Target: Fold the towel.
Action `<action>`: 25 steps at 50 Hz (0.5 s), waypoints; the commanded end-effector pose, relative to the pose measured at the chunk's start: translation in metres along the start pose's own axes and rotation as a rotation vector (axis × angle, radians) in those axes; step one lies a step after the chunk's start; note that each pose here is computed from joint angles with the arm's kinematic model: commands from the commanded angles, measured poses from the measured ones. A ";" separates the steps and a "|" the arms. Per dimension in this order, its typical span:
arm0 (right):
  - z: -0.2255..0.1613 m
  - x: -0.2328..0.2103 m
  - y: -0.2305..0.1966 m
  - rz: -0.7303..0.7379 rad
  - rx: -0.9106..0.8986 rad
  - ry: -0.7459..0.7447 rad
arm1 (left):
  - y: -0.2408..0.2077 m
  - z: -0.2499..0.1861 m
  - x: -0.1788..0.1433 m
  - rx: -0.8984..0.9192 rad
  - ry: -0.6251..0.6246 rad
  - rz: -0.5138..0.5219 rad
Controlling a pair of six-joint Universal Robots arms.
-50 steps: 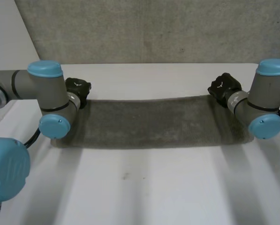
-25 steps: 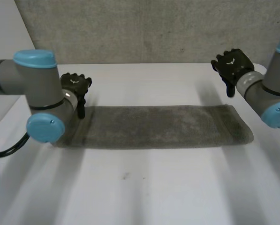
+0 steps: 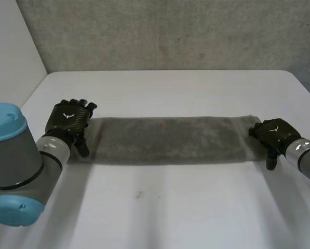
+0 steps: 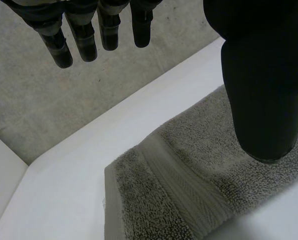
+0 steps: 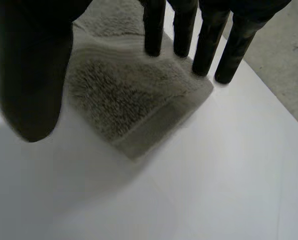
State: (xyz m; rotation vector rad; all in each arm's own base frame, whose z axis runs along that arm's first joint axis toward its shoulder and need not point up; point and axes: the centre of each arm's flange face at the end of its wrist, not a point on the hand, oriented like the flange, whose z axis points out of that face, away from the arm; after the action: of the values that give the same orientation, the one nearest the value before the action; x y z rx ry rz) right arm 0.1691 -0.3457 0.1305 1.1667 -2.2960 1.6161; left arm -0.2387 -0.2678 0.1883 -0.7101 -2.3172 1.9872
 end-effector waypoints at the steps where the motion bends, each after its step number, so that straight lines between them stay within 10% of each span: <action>1: 0.013 0.002 0.010 -0.009 0.014 0.023 | 0.002 0.001 -0.002 -0.007 -0.005 -0.009; 25: -0.005 0.160 0.066 -0.148 -0.147 0.383 | 0.008 0.002 -0.007 -0.025 -0.020 -0.012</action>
State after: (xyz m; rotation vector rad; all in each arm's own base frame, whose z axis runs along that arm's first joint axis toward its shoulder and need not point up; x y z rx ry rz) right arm 0.0646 -0.3995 0.1448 0.8966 -2.1376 1.5509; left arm -0.2312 -0.2704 0.1828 -0.6816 -2.3529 1.9713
